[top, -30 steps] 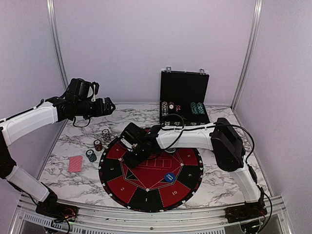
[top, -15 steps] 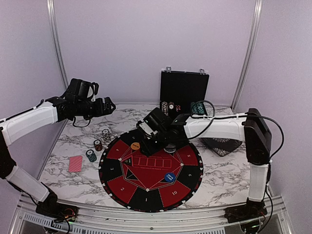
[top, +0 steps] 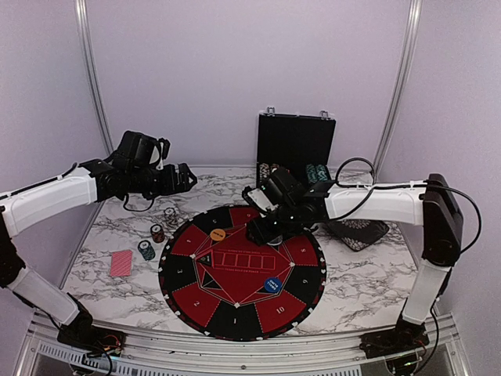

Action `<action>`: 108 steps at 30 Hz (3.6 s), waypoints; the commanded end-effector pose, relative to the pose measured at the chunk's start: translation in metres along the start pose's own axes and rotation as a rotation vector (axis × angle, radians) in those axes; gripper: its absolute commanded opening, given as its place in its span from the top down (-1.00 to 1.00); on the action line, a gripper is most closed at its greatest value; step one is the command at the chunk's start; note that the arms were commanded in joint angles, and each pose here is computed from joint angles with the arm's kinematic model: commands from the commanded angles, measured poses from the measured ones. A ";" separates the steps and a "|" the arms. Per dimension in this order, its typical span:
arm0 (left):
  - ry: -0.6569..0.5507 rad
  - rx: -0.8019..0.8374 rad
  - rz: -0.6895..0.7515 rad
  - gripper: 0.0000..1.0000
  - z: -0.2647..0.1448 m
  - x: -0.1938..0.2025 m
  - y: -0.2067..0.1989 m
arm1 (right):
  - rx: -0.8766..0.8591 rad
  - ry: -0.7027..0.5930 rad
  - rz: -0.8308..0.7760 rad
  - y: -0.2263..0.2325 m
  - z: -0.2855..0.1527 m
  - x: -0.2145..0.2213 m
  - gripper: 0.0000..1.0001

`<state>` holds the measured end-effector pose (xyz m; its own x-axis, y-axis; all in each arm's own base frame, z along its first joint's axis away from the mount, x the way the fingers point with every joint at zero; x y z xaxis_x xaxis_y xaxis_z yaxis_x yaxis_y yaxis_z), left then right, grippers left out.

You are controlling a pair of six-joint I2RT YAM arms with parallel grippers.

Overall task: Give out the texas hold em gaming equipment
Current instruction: Pick up the pile of poker chips from the pile of poker chips.

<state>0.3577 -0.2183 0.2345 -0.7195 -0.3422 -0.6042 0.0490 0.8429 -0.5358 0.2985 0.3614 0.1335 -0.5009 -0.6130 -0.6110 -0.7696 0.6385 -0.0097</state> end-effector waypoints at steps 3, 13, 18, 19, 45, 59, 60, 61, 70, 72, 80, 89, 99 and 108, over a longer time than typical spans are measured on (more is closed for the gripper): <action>0.006 -0.016 0.022 -0.98 -0.006 0.009 0.004 | 0.111 -0.098 0.022 -0.024 -0.030 -0.023 -0.16; 0.053 -0.049 0.083 -0.98 0.010 0.019 0.013 | 0.307 -0.118 0.204 -0.064 -0.042 -0.026 -0.23; 0.059 -0.050 0.087 -0.98 0.009 0.011 0.013 | 0.320 -0.151 0.251 -0.067 -0.047 -0.021 -0.24; 0.060 -0.058 0.090 -0.98 0.009 0.009 0.015 | 0.322 -0.157 0.253 -0.068 -0.049 -0.021 -0.24; 0.126 -0.285 0.141 -0.98 0.013 0.009 0.055 | 0.244 -0.338 0.264 -0.137 -0.102 -0.022 -0.40; 0.151 -0.323 0.138 -0.98 0.014 0.013 0.062 | 0.243 -0.299 0.237 -0.142 -0.088 -0.018 -0.40; 0.153 -0.325 0.139 -0.98 0.013 0.013 0.062 | 0.240 -0.298 0.236 -0.141 -0.088 -0.018 -0.40; 0.150 -0.326 0.139 -0.98 0.013 0.013 0.062 | 0.238 -0.296 0.236 -0.141 -0.087 -0.018 -0.40; 0.183 -0.354 0.132 -0.98 0.019 0.019 0.072 | 0.226 -0.268 0.225 -0.141 -0.077 -0.015 -0.40; 0.197 -0.367 0.128 -0.97 0.022 0.022 0.077 | 0.227 -0.259 0.221 -0.141 -0.074 -0.015 -0.40; 0.249 -0.412 0.114 -0.75 0.040 0.024 0.094 | 0.221 -0.249 0.210 -0.141 -0.070 -0.015 -0.39; 0.282 -0.435 0.112 -0.59 0.060 0.018 0.104 | 0.221 -0.239 0.208 -0.141 -0.069 -0.012 -0.39; 0.292 -0.447 0.119 -0.47 0.073 0.016 0.107 | 0.221 -0.240 0.208 -0.141 -0.069 -0.013 -0.39; 0.329 -0.449 0.113 -0.36 0.084 0.021 0.115 | 0.221 -0.238 0.206 -0.141 -0.068 -0.013 -0.38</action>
<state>0.4032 -0.1638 0.1151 -0.8952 -0.1686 -0.4126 -0.1220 0.9830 -0.1371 0.3760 0.2465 0.1793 -0.5395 -0.3629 -0.7597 -0.5469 0.8371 -0.0115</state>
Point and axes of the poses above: each gripper's point midway between its finger pads, its own z axis out along the fingers, its own y axis along the line the jaws close on, x = y × z, the point moved 2 cm from there along -z, back along the fingers, and after that the axes turned 12 degrees about -z, right-handed, at the moved point
